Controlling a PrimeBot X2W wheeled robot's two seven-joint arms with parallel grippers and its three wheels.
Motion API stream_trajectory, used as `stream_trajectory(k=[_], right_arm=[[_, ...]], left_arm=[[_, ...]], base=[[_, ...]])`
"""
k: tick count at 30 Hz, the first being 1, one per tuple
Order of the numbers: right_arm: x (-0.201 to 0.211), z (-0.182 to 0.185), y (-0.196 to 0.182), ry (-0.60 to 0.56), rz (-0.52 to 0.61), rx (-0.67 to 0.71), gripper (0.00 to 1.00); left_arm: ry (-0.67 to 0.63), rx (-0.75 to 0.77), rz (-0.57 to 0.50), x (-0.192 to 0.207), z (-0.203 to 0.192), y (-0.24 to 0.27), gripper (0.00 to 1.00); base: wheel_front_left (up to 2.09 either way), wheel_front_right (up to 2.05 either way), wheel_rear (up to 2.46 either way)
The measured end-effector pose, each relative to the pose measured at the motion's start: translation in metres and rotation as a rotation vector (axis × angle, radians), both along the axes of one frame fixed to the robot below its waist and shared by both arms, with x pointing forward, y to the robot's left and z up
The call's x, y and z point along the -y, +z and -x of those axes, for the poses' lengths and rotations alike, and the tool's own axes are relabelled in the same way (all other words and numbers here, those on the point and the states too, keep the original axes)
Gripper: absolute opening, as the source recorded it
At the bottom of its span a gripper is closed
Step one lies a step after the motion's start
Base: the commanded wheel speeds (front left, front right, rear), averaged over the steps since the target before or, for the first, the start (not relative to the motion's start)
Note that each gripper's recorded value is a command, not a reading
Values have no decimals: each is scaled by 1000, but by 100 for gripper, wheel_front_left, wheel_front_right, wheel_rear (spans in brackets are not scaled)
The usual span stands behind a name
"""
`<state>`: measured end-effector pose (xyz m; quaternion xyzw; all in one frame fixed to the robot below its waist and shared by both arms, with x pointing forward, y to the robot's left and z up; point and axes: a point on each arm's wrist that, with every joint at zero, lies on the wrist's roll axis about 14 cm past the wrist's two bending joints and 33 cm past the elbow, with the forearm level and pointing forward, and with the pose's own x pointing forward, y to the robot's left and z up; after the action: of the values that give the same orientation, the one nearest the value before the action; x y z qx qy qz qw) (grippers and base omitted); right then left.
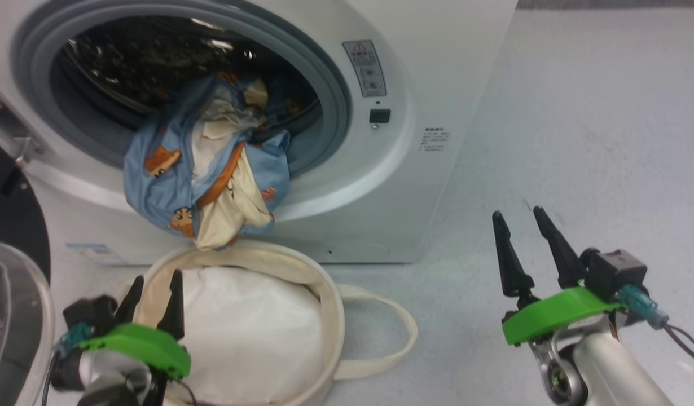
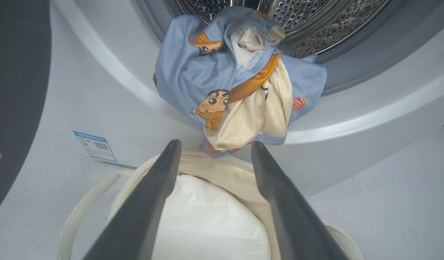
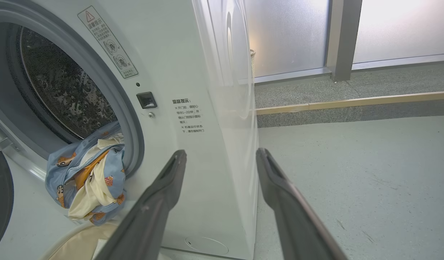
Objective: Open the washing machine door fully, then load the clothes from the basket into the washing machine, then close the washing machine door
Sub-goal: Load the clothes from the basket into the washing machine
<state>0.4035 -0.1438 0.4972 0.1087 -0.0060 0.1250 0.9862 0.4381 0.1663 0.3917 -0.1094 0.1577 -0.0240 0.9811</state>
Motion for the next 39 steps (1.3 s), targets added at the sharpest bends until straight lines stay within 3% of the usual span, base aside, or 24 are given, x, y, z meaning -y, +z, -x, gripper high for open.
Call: stream_trajectory(k=[14,28,34,35,36,39], right_arm=[[24,-33,-28,-65,45,-49,100],[39,-53,-61,-105,83,-107,100],[42,-54,-64,-112,94,-115,100],[42,-54,-64,-112,95,-114,100],[42,-54,-63,-112,95,-112,100],[41,-54,-60,-110,94,-104,100]], left_arm=[[-57,-236,35,30,-53,-74,100],[-161,-300,4,58,-91,-118,100],[-147,-292,41,64,-101,-118,100],[-142,-284,48,64,-103,-116,36],[-140,-277,53,64,-105,-113,0],[-138,-264,61,65,-106,-107,0]], base=[[0,0,0],[0,0,0],[0,0,0],[0,0,0],[0,0,0],[0,0,0]])
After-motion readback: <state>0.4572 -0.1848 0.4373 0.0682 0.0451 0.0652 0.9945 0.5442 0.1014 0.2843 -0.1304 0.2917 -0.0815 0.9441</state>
